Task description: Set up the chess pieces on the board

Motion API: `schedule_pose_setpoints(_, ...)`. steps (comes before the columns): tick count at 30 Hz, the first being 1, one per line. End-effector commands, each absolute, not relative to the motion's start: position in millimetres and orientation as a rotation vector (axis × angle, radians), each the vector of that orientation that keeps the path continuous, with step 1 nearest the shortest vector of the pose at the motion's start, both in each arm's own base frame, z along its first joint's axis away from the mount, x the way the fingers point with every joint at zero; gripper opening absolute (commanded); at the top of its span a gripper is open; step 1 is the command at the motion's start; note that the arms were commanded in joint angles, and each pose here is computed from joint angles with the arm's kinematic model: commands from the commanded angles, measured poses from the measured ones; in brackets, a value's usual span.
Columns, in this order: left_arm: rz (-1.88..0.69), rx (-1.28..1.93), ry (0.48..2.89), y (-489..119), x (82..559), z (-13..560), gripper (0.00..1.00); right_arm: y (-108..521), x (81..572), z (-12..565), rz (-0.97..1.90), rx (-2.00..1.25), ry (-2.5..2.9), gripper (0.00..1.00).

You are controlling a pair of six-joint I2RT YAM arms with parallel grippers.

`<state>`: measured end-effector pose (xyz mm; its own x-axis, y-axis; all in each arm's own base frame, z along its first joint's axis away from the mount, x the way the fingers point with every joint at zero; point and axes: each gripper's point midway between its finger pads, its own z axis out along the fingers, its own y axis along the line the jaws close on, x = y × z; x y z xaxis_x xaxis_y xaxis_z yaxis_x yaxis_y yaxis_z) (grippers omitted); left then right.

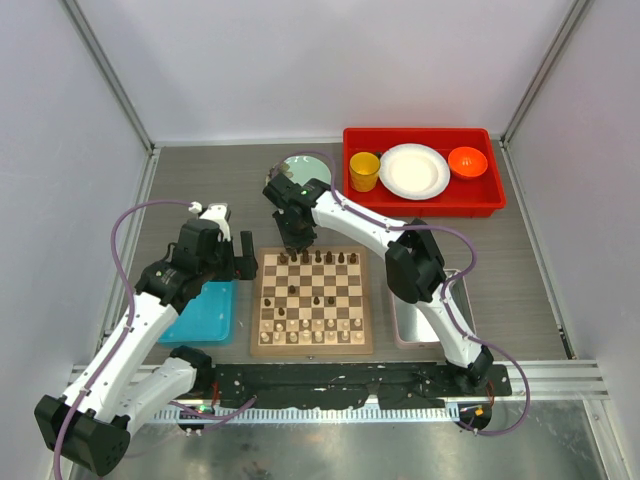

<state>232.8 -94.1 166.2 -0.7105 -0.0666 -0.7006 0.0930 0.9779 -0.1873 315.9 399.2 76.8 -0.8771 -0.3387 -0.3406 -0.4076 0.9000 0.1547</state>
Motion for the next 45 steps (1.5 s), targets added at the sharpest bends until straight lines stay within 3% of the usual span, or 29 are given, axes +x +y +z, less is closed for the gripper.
schedule_pose_setpoints(1, -0.282, 0.034, 2.296, -95.3, 237.9, 175.9, 1.0, 402.5, 317.2, 92.8, 0.343, -0.579, 2.712, 0.3)
schedule_pose_setpoints(26, -0.282, 0.032, 2.299, -95.5, 238.1, 175.1, 1.0, 411.1, 318.6, 103.9, 0.446, -0.587, 2.694, 0.31)
schedule_pose_setpoints(45, -0.285, 0.036, 2.297, -96.1, 238.0, 175.7, 1.0, 396.3, 335.3, 116.0, 0.32, -0.539, 2.638, 0.31)
